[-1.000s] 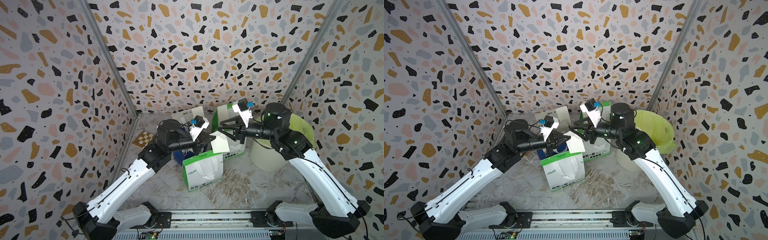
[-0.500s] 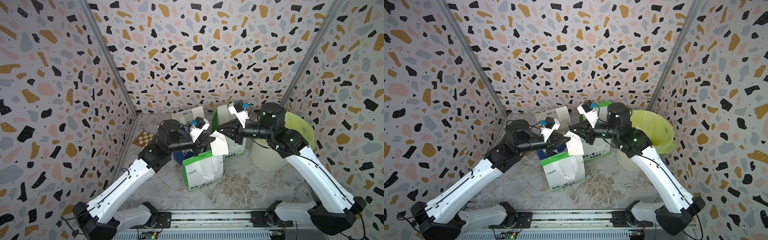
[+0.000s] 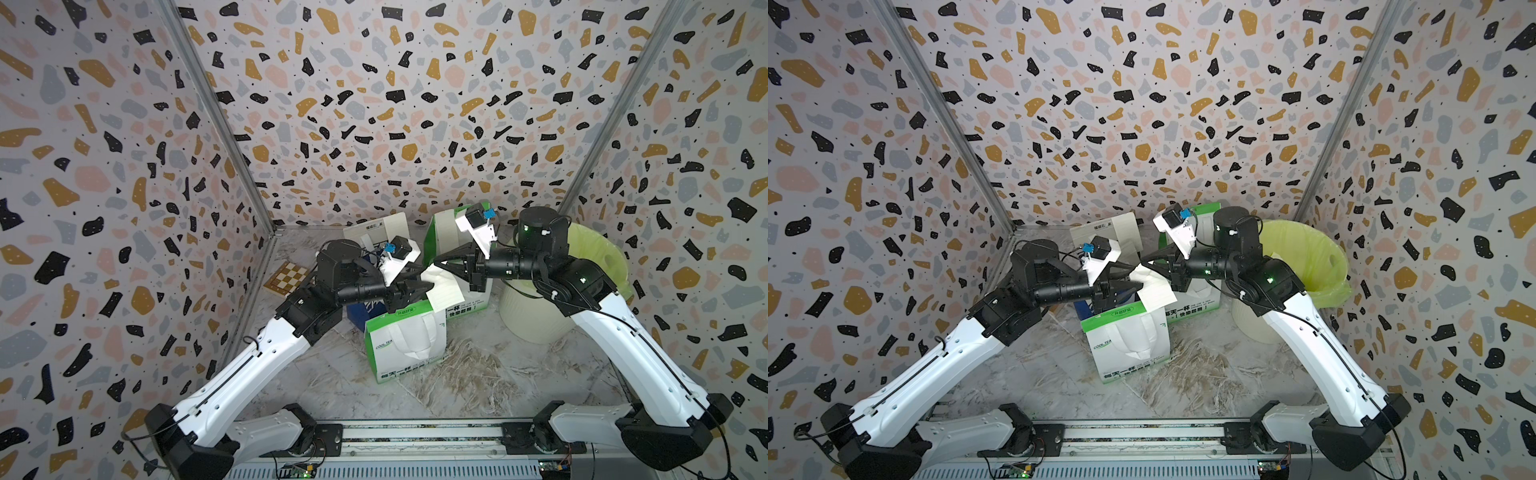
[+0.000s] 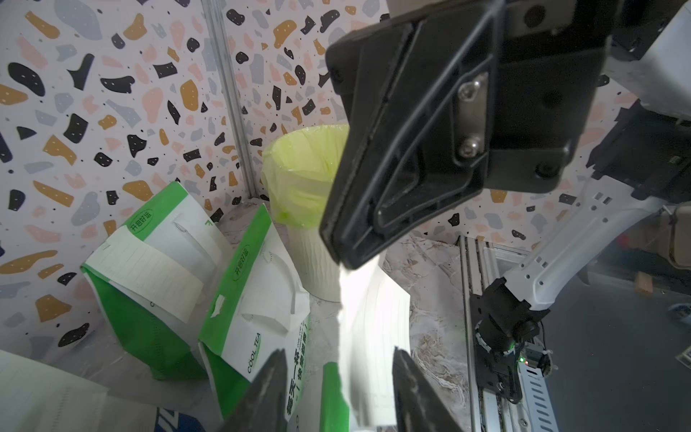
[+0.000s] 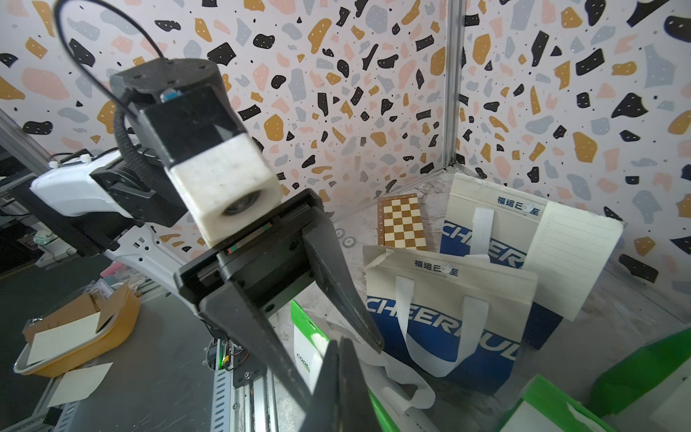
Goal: Shred takeout receipts and throw away
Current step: Shred the takeout receipt.
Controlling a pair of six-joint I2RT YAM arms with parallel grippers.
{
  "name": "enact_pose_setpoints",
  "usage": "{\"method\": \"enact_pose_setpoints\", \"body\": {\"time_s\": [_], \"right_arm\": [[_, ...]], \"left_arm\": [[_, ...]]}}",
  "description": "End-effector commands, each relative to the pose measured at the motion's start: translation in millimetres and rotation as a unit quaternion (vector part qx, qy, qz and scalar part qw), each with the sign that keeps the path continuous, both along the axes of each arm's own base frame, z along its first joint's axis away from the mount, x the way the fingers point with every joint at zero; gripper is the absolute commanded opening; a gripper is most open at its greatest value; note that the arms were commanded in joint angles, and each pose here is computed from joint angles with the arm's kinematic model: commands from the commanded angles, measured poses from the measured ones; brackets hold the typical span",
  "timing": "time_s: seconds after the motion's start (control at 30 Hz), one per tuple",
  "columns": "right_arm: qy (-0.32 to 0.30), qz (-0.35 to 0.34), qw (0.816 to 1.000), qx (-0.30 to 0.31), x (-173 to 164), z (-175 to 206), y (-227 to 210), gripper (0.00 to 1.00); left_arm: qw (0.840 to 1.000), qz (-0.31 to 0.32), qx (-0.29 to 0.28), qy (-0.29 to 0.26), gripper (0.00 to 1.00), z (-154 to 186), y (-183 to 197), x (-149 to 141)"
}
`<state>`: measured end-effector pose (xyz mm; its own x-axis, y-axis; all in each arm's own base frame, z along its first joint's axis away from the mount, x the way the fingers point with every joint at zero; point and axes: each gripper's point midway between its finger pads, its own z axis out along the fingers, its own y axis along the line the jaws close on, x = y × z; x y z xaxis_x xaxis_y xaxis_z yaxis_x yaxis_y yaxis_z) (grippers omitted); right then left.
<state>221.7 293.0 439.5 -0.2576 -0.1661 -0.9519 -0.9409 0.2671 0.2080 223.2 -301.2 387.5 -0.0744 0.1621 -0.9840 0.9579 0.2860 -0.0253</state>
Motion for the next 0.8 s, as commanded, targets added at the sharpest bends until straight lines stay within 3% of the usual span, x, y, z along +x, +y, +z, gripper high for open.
{"method": "enact_pose_setpoints", "body": {"time_s": [0.0,0.33,0.53,0.67,0.77], "right_arm": [[-0.017,-0.029,0.999,0.009,-3,14,-11,0.0],[0.003,-0.052,0.998,0.043,5,15,-10,0.0],[0.003,-0.054,0.997,0.053,6,22,-10,0.0],[0.006,-0.059,0.997,0.049,8,20,-10,0.0],[0.005,-0.063,0.997,0.049,10,20,-10,0.0]], "left_arm": [[0.998,-0.021,-0.032,-0.051,0.49,31,1,-12],[0.99,-0.009,-0.12,-0.067,0.36,58,-3,-6],[0.99,-0.003,-0.124,-0.061,0.3,51,-13,-2],[0.989,0.021,-0.138,-0.054,0.12,49,-16,4],[0.988,0.032,-0.141,-0.054,0.07,43,-18,4]]}}
